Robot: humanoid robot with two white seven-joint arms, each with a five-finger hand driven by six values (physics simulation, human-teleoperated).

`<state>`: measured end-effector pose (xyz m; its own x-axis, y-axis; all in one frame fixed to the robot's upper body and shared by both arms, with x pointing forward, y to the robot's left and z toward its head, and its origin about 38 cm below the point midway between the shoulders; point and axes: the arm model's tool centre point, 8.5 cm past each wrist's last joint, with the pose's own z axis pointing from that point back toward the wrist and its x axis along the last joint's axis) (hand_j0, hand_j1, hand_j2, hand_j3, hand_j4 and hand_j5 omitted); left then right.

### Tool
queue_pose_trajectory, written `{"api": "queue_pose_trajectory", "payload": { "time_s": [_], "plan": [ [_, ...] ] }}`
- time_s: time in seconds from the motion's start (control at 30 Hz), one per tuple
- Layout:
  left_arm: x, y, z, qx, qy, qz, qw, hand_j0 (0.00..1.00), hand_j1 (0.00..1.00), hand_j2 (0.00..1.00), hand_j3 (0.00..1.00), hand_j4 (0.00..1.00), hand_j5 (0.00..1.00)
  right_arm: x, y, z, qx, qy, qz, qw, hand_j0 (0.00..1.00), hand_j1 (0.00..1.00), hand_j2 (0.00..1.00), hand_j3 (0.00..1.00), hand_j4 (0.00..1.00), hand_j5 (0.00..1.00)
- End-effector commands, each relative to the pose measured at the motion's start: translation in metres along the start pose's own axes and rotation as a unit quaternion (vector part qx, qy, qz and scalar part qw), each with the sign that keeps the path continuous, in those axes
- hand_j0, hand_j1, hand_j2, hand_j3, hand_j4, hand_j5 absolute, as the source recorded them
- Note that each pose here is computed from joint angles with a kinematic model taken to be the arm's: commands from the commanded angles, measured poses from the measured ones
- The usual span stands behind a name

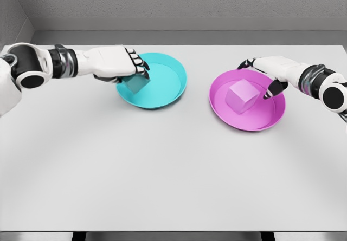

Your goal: Place the blocks in the corresponding plates according to their colors

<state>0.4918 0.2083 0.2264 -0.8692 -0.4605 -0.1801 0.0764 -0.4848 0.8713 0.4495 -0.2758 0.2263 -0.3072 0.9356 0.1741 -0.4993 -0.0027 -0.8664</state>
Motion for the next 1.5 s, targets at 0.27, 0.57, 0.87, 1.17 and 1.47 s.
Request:
{"api": "queue_pose_trajectory", "payload": {
  "time_s": [0.27,0.57,0.87,1.17,1.47],
  "plan": [
    [0.009,0.000,-0.042,-0.007,-0.016,0.022,0.9996,0.74,0.74,0.74,0.74,0.74,0.74,0.004,-0.038,0.025,-0.061,-0.020,0.012,0.9979,1.00,1.00,1.00,1.00,1.00,1.00],
    [0.007,-0.001,-0.042,-0.007,-0.014,0.025,0.9996,1.00,1.00,1.00,1.00,1.00,1.00,-0.005,-0.043,0.070,-0.080,-0.146,0.148,0.9748,1.00,1.00,1.00,1.00,1.00,1.00],
    [-0.004,0.012,0.004,0.031,-0.010,0.039,0.9987,1.00,1.00,1.00,1.00,1.00,1.00,-0.027,-0.012,0.095,-0.061,-0.181,0.178,0.9653,1.00,1.00,1.00,1.00,1.00,1.00],
    [-0.022,-0.022,0.112,0.031,0.028,0.107,0.9934,1.00,1.00,1.00,1.00,1.00,1.00,-0.028,0.000,0.094,-0.055,-0.191,0.172,0.9648,1.00,1.00,1.00,1.00,1.00,1.00],
    [-0.031,-0.038,0.146,0.023,0.065,0.119,0.9905,1.00,1.00,1.00,1.00,1.00,1.00,-0.028,0.002,0.094,-0.054,-0.190,0.171,0.9653,1.00,1.00,1.00,1.00,1.00,1.00]
  ]
}}
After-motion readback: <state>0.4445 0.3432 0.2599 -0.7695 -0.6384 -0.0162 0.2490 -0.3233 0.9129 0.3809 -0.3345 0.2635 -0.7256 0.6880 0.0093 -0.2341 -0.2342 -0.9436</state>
